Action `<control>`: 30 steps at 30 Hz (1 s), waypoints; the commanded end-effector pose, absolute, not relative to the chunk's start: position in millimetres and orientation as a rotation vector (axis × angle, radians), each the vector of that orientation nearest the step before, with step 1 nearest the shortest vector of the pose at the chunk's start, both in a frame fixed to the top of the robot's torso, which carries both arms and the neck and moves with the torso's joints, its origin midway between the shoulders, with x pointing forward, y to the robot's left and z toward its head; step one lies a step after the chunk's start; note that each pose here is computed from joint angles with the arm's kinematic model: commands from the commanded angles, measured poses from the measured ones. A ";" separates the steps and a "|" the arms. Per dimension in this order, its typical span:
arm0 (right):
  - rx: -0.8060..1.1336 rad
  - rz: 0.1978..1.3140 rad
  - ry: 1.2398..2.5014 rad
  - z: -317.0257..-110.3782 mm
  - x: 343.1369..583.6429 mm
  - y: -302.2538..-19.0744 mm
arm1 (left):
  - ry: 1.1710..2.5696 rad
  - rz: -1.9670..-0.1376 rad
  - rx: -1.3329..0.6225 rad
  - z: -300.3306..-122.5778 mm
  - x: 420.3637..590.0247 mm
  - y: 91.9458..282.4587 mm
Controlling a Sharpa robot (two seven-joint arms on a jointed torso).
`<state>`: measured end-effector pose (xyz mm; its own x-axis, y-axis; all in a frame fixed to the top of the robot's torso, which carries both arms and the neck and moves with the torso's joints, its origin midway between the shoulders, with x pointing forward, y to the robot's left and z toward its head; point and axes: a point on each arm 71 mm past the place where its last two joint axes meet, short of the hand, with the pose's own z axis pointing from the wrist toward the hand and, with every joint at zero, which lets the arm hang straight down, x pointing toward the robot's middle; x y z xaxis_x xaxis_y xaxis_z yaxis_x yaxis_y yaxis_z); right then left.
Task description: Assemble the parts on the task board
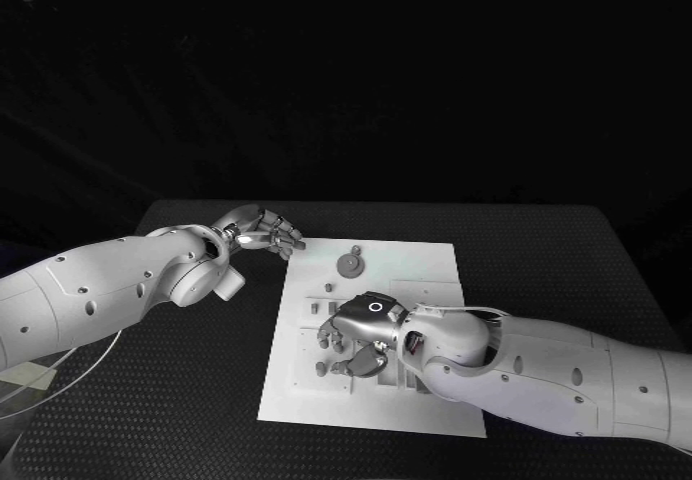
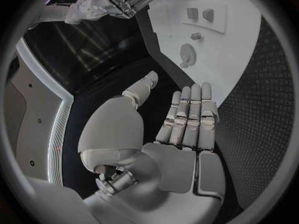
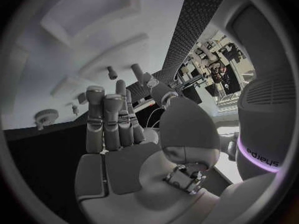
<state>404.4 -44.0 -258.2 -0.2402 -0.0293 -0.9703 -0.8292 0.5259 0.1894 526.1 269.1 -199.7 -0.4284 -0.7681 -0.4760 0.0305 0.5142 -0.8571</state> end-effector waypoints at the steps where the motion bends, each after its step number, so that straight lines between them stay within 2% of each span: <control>1: -0.633 0.969 1.571 -240.6 408.5 -49.0 | 1.788 -1.053 -0.617 -198.2 526.3 269.0; 6: -0.509 0.986 1.515 -212.2 426.5 -69.1 | 1.786 -1.051 -0.619 -198.1 526.1 270.3; 11: -0.434 0.904 1.532 -192.1 447.9 -99.4 | 1.787 -1.052 -0.619 -198.1 526.0 270.2; 15: -0.385 0.780 1.678 -193.3 466.3 -131.0 | 1.786 -1.052 -0.619 -198.0 525.8 270.2; 20: -0.397 0.698 1.780 -198.9 470.7 -157.1 | 1.786 -1.050 -0.621 -198.0 525.6 271.0; 26: -0.381 0.671 1.806 -200.3 462.0 -171.9 | 1.786 -1.051 -0.622 -198.1 525.6 271.2; 30: -0.242 0.677 1.905 -205.2 455.6 -181.9 | 1.787 -1.051 -0.622 -198.1 525.7 270.7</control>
